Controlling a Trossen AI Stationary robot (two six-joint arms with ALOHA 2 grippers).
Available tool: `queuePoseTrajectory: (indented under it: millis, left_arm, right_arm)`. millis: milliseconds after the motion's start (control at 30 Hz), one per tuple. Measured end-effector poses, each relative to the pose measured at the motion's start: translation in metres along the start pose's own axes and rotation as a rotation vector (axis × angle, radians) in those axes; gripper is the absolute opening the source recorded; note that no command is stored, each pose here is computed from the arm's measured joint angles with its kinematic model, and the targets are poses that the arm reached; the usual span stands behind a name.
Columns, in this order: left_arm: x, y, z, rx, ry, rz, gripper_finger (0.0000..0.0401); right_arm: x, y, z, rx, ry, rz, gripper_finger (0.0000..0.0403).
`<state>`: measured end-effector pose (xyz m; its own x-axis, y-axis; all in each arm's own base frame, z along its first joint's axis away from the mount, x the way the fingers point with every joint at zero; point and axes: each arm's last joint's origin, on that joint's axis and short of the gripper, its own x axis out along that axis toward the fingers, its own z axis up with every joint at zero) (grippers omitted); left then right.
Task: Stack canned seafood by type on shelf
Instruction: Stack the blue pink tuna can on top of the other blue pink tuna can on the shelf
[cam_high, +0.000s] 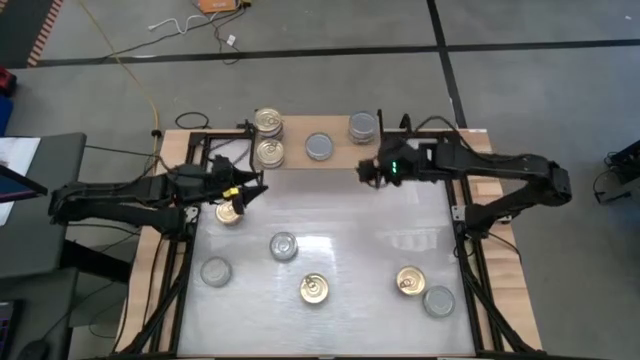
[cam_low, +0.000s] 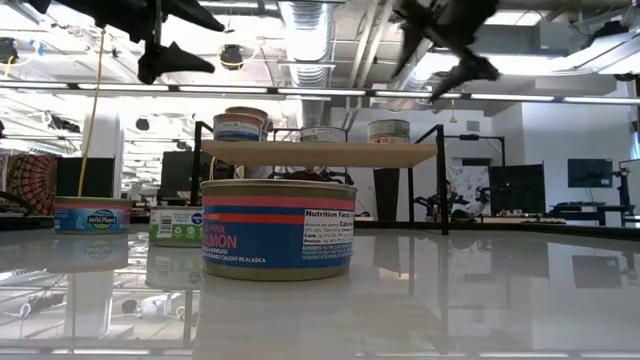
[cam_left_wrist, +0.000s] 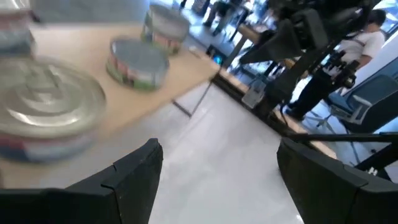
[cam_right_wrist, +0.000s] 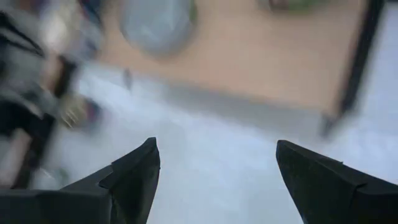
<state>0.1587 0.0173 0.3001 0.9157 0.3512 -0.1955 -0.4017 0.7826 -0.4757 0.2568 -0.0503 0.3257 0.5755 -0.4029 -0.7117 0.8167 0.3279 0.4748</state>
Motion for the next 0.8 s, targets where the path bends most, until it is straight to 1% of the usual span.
queuePoseTrajectory:
  millis: [133, 233, 367, 433, 533, 600, 733, 800]
  left_arm:
    - [0.015, -0.015, -0.022, -0.024, 0.060, 0.053, 0.0300]
    - [0.025, -0.031, -0.040, -0.064, 0.067, 0.063, 0.0300]
    - [0.033, -0.051, -0.063, -0.134, 0.079, 0.058, 0.0300]
    - [0.035, -0.058, -0.074, -0.161, 0.089, 0.074, 0.0300]
    - [0.037, -0.075, -0.084, -0.182, 0.110, 0.107, 0.0299]
    - [0.037, -0.088, -0.087, -0.171, 0.123, 0.122, 0.0299]
    - [0.038, -0.112, -0.091, -0.121, 0.180, 0.154, 0.0299]
    - [0.038, -0.122, -0.092, -0.117, 0.207, 0.170, 0.0299]
  right_arm:
    - [-0.012, -0.008, -0.025, -0.065, 0.117, -0.117, 0.0342]
    - [-0.018, -0.010, -0.044, -0.134, 0.185, -0.176, 0.0342]
    - [-0.030, -0.007, -0.069, -0.242, 0.266, -0.176, 0.0342]
    - [-0.038, -0.007, -0.082, -0.279, 0.296, -0.181, 0.0342]
    - [-0.052, -0.012, -0.102, -0.338, 0.343, -0.226, 0.0342]
    - [-0.062, -0.015, -0.115, -0.376, 0.371, -0.251, 0.0342]
    - [-0.077, -0.021, -0.140, -0.455, 0.440, -0.238, 0.0342]
    - [-0.082, -0.025, -0.152, -0.496, 0.479, -0.225, 0.0342]
